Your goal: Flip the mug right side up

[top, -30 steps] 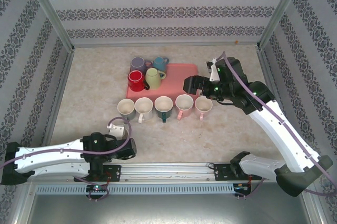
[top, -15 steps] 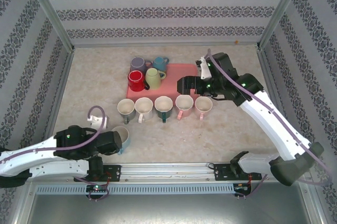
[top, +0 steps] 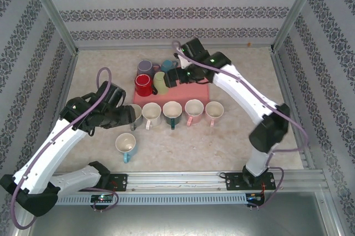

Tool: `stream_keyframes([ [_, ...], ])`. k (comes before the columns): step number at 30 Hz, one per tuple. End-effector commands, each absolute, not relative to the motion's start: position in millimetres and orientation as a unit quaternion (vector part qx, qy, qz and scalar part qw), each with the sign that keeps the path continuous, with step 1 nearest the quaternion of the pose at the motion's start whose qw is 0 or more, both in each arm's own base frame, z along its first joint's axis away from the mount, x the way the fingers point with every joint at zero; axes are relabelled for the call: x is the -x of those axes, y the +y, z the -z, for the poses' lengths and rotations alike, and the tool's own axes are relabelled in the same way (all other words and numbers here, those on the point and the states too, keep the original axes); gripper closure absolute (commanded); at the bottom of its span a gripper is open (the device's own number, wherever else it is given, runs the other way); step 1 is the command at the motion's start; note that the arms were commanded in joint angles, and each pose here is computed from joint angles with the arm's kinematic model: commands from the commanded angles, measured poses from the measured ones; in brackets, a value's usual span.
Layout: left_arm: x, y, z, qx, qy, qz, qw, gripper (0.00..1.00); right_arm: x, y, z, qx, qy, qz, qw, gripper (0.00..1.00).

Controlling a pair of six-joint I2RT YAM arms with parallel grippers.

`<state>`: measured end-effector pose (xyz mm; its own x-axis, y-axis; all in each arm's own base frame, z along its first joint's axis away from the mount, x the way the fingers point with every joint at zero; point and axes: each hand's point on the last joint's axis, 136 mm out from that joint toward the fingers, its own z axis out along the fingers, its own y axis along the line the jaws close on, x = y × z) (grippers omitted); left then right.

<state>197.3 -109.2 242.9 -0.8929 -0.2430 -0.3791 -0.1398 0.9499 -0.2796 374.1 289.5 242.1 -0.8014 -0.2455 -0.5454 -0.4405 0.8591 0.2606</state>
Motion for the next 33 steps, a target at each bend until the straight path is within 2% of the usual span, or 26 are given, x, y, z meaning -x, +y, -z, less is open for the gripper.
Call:
stream_keyframes([
  [1, -205, -138, -268, 0.068, 0.951, 0.207, 0.22, 0.37, -422, 288, -226, 0.194, 0.931, -0.138, 0.277, 0.02],
  [4, -201, -142, -274, 0.059, 0.948, 0.221, 0.22, 0.37, -461, 299, -216, 0.191, 0.93, -0.122, 0.29, 0.02],
  [7, -196, -131, -279, 0.047, 0.952, 0.197, 0.228, 0.37, -495, 305, -208, 0.169, 0.932, -0.113, 0.3, 0.03],
  [12, -192, -120, -282, 0.034, 0.955, 0.173, 0.237, 0.37, -529, 309, -186, 0.096, 0.939, -0.113, 0.312, 0.03],
  [16, -192, -115, -280, 0.023, 0.959, 0.155, 0.236, 0.36, -543, 312, -171, 0.019, 0.94, -0.132, 0.313, 0.04],
  [26, -192, -114, -277, -0.004, 0.96, 0.144, 0.24, 0.35, -563, 323, -136, -0.049, 0.938, -0.166, 0.302, 0.05],
  [33, -192, -112, -272, -0.007, 0.961, 0.141, 0.239, 0.35, -556, 315, -115, -0.055, 0.949, -0.137, 0.28, 0.15],
])
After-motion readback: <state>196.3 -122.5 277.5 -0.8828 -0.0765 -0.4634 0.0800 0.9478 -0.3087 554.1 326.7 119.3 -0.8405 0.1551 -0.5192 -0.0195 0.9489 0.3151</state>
